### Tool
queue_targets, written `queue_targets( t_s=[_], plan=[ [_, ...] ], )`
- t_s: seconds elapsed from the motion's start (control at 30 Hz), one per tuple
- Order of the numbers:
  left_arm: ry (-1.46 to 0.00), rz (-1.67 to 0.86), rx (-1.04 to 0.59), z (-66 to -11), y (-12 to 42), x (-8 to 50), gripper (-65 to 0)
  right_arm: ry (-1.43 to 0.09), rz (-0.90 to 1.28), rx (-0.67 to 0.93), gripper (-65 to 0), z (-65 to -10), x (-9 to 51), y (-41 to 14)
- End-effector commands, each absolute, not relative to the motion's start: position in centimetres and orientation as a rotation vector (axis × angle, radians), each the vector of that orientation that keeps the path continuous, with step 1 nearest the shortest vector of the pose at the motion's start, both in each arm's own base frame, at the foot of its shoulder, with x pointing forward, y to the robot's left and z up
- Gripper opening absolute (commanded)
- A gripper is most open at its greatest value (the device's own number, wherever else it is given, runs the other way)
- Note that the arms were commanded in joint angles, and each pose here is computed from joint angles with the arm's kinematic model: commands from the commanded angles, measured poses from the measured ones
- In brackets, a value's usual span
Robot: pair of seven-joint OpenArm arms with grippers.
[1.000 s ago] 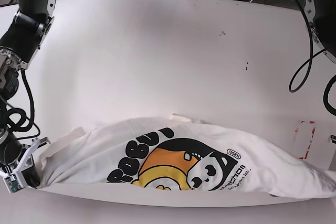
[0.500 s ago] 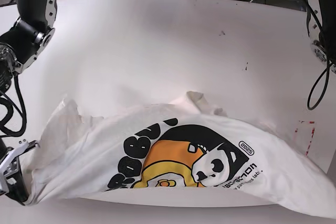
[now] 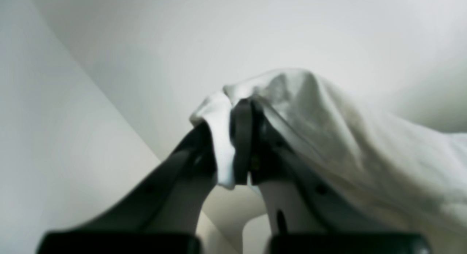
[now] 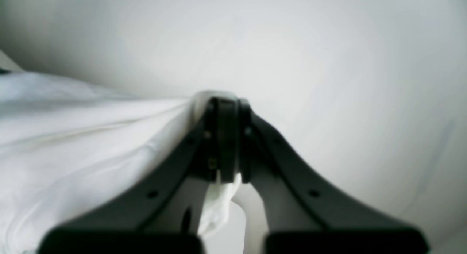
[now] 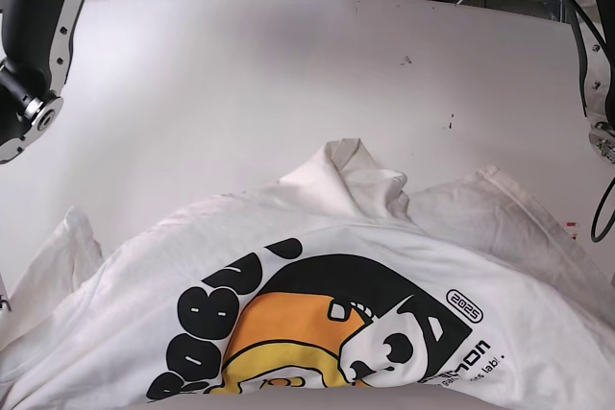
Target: Layout the t-shirt on the table in an organized manner, then fold the t-shirt properly
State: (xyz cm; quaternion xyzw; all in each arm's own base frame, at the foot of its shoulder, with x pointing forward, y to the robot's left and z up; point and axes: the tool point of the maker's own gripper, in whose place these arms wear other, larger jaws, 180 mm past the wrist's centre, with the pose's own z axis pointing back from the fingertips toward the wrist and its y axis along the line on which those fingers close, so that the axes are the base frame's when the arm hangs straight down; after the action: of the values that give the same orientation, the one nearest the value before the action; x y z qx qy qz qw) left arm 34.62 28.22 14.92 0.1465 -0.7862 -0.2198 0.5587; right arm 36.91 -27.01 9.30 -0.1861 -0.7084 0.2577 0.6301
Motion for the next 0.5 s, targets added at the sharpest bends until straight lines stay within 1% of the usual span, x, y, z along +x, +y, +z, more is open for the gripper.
queue_targets(
  t_s=[0.0, 0.2, 0.37, 0.47],
  plan=[
    [-1.877, -0.516, 0.362, 15.6, 28.4, 34.1, -65.0, -1.661, 0.586, -0.454, -65.0, 10.8, 36.2, -27.2],
    [-1.776, -0.517, 0.327, 11.9, 28.6, 35.5, -65.0, -1.565, 0.592, -0.429, -65.0, 7.3, 36.9, -27.6],
    [-1.687, -0.458, 0.289, 7.6, 30.2, 35.9, -65.0, -1.472, 0.602, -0.391, -65.0, 3.5, 37.5, -27.6],
    [-1.647, -0.441, 0.232, 5.0, 29.9, 36.5, -65.0, -1.431, 0.605, -0.374, -65.0, 1.8, 37.7, -27.6]
  ],
)
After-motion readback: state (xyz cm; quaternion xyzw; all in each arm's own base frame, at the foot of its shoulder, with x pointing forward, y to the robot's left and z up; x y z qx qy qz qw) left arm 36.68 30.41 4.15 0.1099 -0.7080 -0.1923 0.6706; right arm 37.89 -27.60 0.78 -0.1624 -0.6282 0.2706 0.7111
